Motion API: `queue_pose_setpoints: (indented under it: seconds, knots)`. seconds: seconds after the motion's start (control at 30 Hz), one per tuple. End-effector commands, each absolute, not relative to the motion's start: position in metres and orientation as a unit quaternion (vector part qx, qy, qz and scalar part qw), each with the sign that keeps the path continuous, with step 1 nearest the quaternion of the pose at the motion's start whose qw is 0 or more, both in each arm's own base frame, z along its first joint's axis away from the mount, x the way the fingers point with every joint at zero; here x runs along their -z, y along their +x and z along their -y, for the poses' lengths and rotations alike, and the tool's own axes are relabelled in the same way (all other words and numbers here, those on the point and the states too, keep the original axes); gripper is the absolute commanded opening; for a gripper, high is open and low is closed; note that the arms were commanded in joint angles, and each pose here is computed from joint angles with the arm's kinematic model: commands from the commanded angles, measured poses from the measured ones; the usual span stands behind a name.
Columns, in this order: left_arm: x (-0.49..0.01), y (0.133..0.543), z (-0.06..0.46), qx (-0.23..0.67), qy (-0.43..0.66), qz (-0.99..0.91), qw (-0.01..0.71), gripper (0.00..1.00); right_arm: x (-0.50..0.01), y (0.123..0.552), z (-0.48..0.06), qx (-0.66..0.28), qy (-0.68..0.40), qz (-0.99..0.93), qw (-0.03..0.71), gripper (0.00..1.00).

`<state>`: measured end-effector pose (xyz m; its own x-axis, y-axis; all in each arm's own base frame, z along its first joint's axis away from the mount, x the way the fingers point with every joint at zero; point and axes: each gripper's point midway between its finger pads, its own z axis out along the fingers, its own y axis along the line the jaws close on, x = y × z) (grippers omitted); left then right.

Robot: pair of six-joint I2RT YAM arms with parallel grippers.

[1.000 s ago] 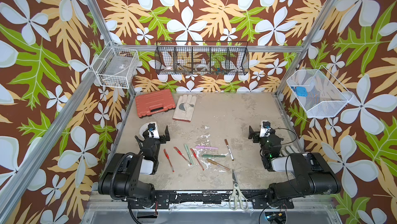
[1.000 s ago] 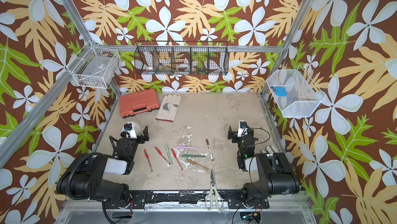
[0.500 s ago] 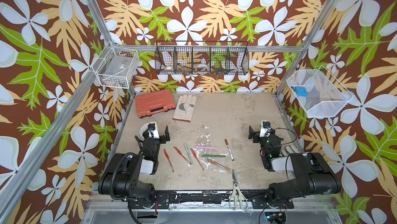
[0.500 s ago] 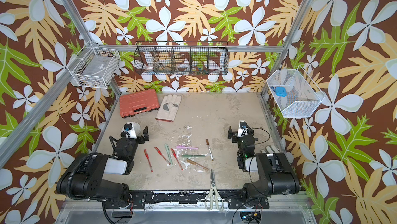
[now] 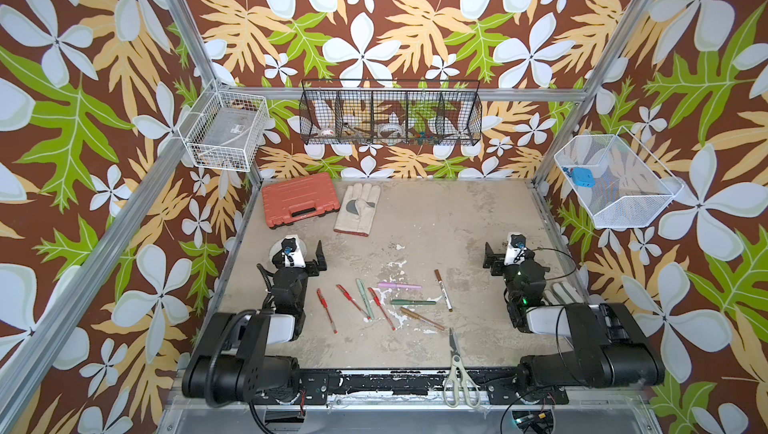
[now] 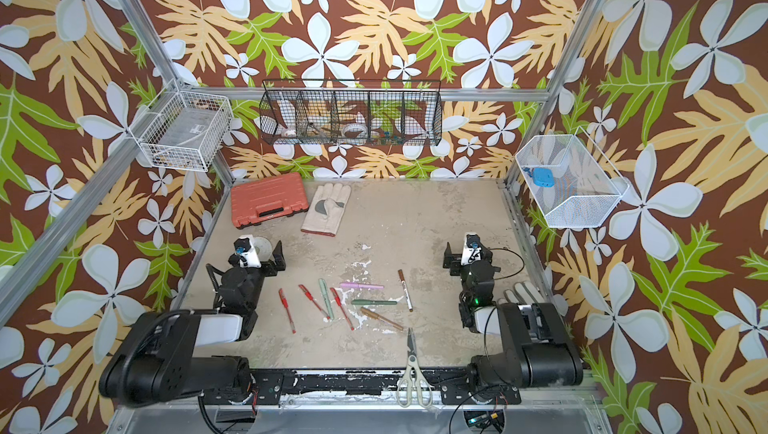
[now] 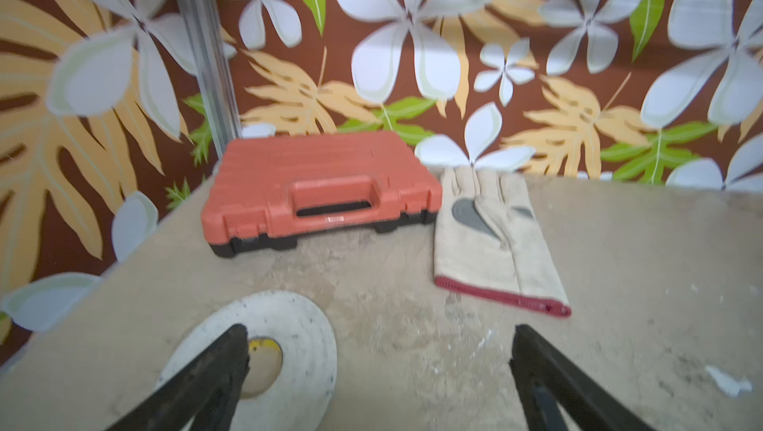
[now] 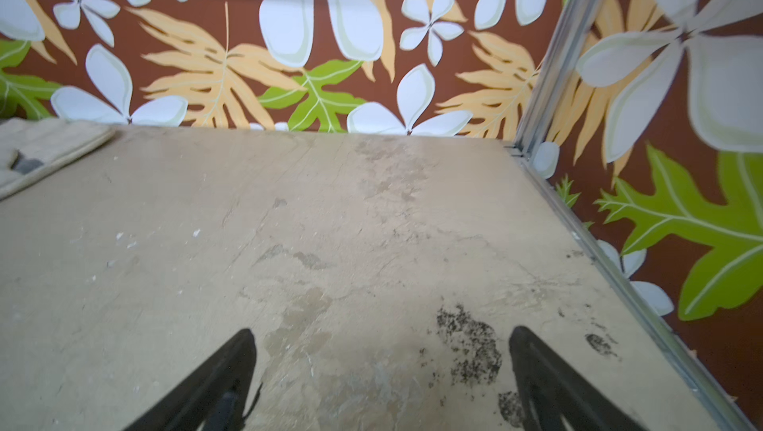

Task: Remove pen caps from pens
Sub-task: Pick up the pen from the center of the table.

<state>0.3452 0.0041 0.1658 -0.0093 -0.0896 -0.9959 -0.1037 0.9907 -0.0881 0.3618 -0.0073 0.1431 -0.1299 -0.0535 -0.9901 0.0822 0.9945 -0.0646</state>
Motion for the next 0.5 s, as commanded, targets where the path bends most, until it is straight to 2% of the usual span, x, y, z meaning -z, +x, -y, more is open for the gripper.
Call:
queue_pose_setpoints:
  seconds: [0.0, 0.1, 0.23, 0.3, 0.37, 0.47]
  knots:
    - [-0.189, 0.32, -0.02, -0.045, -0.126, -0.675, 0.726, 1.0, -0.159, 0.353, 0.011, 0.089, 0.034, -0.741, 0.664, 0.95]
    - [-0.217, 0.311, -0.001, 0.011, -0.131, -0.657, 0.742, 0.96, -0.17, 0.357, -0.004, 0.078, 0.031, -0.762, 0.642, 0.92]
    - [-0.241, 0.318, 0.031, 0.118, -0.136, -0.676, 0.715, 0.91, -0.189, 0.355, -0.031, 0.043, 0.021, -0.789, 0.613, 0.88]
    - [-0.243, 0.321, 0.056, 0.199, -0.13, -0.689, 0.685, 0.91, -0.199, 0.348, -0.045, 0.002, 0.025, -0.796, 0.605, 0.87]
    - [-0.241, 0.325, 0.088, 0.282, -0.107, -0.704, 0.644, 0.89, -0.207, 0.339, -0.062, -0.051, 0.017, -0.804, 0.593, 0.81]
    - [-0.228, 0.327, 0.127, 0.354, -0.07, -0.731, 0.579, 0.87, -0.21, 0.327, -0.081, -0.084, -0.003, -0.818, 0.569, 0.79]
